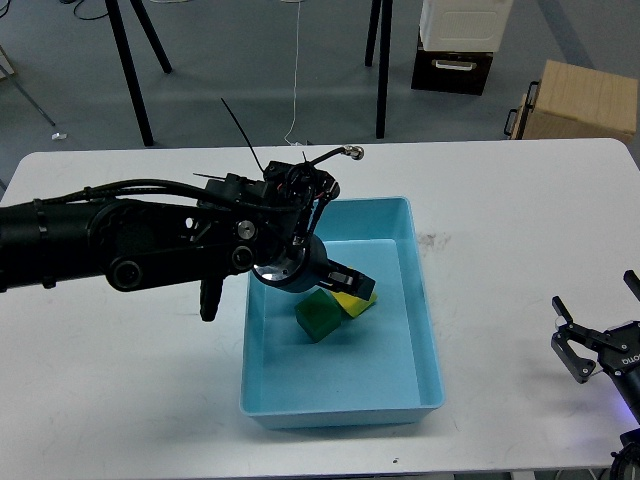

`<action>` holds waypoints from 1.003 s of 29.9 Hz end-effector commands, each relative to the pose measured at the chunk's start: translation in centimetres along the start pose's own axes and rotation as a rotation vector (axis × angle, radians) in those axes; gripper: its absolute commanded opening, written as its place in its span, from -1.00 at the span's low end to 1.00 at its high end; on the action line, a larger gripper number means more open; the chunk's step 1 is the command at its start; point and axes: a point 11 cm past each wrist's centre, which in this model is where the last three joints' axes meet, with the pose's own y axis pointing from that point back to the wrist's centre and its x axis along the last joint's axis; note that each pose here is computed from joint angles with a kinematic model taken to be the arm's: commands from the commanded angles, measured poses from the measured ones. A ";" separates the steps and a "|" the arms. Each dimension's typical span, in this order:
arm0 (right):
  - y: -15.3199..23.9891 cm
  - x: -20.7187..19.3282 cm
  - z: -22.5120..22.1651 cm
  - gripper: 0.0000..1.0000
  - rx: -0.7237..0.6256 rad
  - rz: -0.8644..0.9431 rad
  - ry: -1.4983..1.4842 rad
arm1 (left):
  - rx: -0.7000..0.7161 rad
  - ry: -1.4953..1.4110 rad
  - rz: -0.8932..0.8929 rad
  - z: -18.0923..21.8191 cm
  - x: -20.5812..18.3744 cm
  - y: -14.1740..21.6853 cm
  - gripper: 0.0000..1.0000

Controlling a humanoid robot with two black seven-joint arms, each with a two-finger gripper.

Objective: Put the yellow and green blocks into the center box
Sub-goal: 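Open the left gripper and raise the left arm away from the bin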

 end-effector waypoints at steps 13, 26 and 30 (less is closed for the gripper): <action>-2.2 -1.9 -1.2 0.99 0.031 -0.072 0.017 | -0.582 0.774 0.523 -6.0 15.1 14.2 1.00; -3.6 -3.6 -3.4 0.99 0.117 -0.134 0.039 | -1.420 1.492 0.784 -21.1 2.0 19.8 1.00; -3.2 -3.2 -3.0 0.99 0.116 -0.124 0.030 | -1.536 1.596 0.793 -18.1 -5.9 17.2 1.00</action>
